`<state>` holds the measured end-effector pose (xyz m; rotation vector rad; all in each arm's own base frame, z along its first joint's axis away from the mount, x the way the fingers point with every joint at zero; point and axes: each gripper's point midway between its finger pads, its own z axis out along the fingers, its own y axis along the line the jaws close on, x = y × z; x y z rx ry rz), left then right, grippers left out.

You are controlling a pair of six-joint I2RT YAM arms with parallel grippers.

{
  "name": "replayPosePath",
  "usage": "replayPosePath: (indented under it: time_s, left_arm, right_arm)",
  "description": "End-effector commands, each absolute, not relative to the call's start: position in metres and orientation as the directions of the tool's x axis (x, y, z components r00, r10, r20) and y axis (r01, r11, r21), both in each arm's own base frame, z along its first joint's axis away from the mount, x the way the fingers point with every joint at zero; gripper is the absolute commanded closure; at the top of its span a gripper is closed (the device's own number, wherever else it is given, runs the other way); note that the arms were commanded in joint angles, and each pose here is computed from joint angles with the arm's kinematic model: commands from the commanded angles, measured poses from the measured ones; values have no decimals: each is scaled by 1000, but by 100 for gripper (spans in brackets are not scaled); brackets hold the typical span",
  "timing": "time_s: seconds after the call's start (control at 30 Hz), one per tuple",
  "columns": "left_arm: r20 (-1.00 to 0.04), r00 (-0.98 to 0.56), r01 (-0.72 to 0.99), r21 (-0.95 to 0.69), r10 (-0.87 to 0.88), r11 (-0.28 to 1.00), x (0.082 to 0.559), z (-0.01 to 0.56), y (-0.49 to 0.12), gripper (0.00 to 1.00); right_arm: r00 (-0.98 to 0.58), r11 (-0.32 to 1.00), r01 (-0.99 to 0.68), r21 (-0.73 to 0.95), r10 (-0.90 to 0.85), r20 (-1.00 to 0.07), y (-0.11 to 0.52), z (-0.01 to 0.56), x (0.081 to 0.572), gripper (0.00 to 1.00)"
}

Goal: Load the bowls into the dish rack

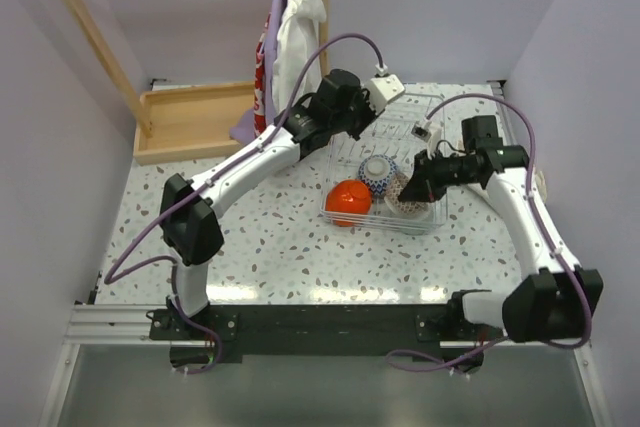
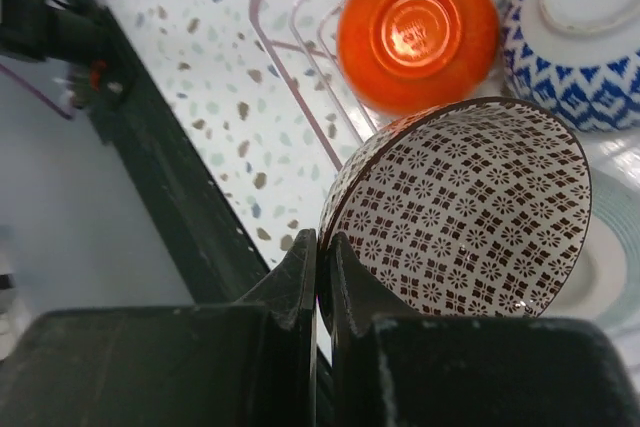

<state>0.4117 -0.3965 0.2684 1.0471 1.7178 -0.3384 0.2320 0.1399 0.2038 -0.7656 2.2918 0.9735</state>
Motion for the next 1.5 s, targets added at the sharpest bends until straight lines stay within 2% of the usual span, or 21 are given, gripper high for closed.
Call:
replayPosePath:
  time_s: [0.0, 0.07, 0.17, 0.43, 0.77, 1.07, 1.47]
  left_arm:
    - [-909, 18, 830, 246, 415, 501, 388, 284, -416, 100]
    - [-906, 44, 851, 255, 421, 459, 380, 281, -421, 100]
    - [-892, 63, 868, 270, 447, 416, 372, 271, -423, 100]
    - [-845, 97, 856, 340, 526, 390, 370, 250, -408, 100]
    - [-819, 164, 844, 405, 550, 352, 355, 248, -388, 100]
    - [-742, 263, 946, 324, 617, -14, 301, 186, -388, 100]
    - [-757, 259, 966, 203, 600, -161, 263, 151, -401, 100]
  right_arm:
    - [-717, 313, -685, 658, -131, -684, 170, 255, 238, 100]
    - [-768, 229, -637, 736, -106, -631, 173, 257, 240, 100]
    - [-811, 186, -584, 790, -111, -574, 175, 250, 239, 100]
    - [-855, 214, -519, 828, -109, -507, 152, 215, 249, 100]
    - [-903, 179, -429, 886, -106, -416, 134, 181, 258, 100]
    - [-916, 194, -400, 896, -122, -382, 127, 162, 262, 100]
    - [-910, 238, -414, 879, -145, -389, 115, 155, 264, 97]
